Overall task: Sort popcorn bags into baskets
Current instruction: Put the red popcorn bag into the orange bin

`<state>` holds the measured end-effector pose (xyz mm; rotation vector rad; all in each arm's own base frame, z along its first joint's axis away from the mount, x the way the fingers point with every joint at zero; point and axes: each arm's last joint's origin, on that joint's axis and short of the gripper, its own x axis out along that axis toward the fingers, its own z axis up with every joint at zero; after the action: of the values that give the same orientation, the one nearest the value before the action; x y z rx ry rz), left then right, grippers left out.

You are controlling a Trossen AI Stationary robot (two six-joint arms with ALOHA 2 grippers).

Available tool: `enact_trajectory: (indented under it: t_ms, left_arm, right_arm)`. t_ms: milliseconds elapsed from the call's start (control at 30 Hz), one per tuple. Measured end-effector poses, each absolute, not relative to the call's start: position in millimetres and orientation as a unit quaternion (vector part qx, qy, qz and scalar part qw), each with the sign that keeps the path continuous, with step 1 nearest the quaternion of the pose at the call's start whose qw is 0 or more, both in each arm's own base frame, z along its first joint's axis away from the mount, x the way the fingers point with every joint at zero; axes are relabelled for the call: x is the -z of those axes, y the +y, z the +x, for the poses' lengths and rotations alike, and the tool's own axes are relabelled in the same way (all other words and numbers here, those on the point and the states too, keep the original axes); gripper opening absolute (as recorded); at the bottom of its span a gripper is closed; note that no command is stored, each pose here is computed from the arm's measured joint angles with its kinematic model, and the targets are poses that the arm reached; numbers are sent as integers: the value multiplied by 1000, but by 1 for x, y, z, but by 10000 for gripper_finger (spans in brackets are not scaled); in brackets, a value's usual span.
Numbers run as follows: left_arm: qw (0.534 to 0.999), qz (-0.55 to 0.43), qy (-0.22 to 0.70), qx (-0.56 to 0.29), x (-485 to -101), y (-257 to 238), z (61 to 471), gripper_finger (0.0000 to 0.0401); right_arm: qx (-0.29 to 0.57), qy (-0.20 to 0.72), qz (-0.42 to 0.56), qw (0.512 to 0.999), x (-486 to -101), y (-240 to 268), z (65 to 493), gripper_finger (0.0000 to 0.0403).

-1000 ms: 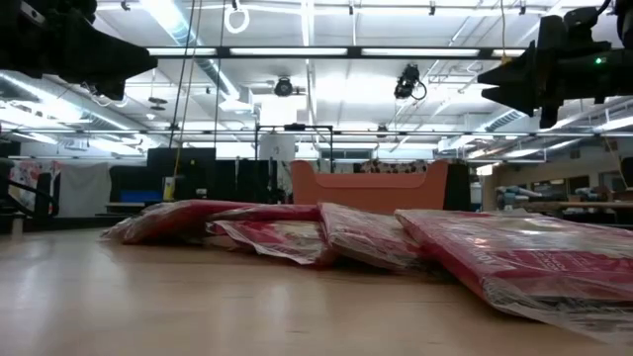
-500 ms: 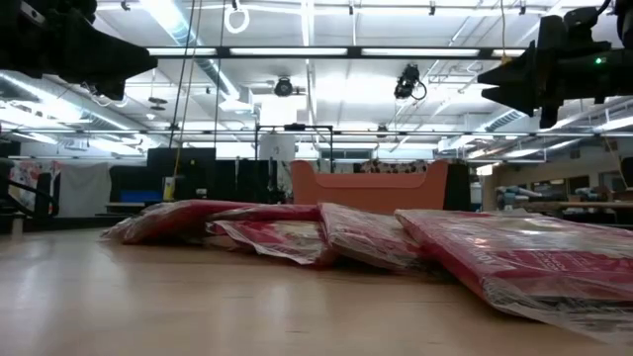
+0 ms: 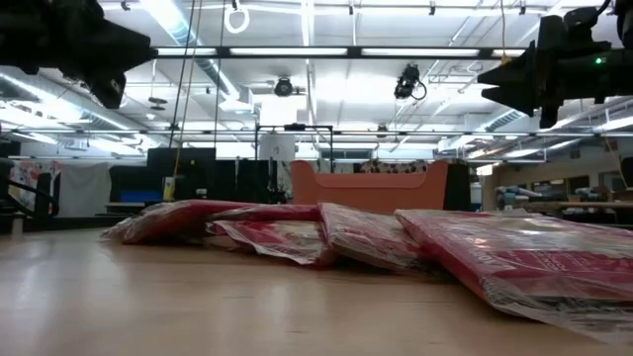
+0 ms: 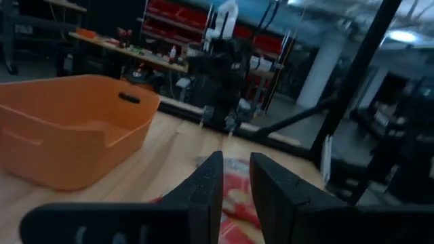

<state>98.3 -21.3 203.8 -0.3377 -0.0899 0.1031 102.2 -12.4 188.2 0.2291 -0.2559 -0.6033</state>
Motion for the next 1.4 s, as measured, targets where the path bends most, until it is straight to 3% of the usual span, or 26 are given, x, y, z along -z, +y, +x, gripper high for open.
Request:
enact_trajectory:
  t_ms: [133, 433, 867, 1267, 1400]
  left_arm:
    - [983, -173, -60, 4, -209, -26, 104, 78]
    - [987, -155, 32, 0, -190, -37, 132, 82]
    - [981, -121, 153, -14, -189, -52, 165, 196]
    - [937, -104, 317, -107, -186, -65, 205, 223]
    - [909, -45, 395, -125, -179, -69, 213, 238]
  right_arm:
    - [296, -125, 112, 940, -188, -12, 102, 180]
    - [296, -125, 112, 940, -188, -12, 102, 180]
    - [296, -126, 112, 940, -188, -12, 102, 180]
    - [319, -170, 115, 925, -197, -14, 99, 180]
    - [262, -168, 111, 944, -198, -11, 101, 180]
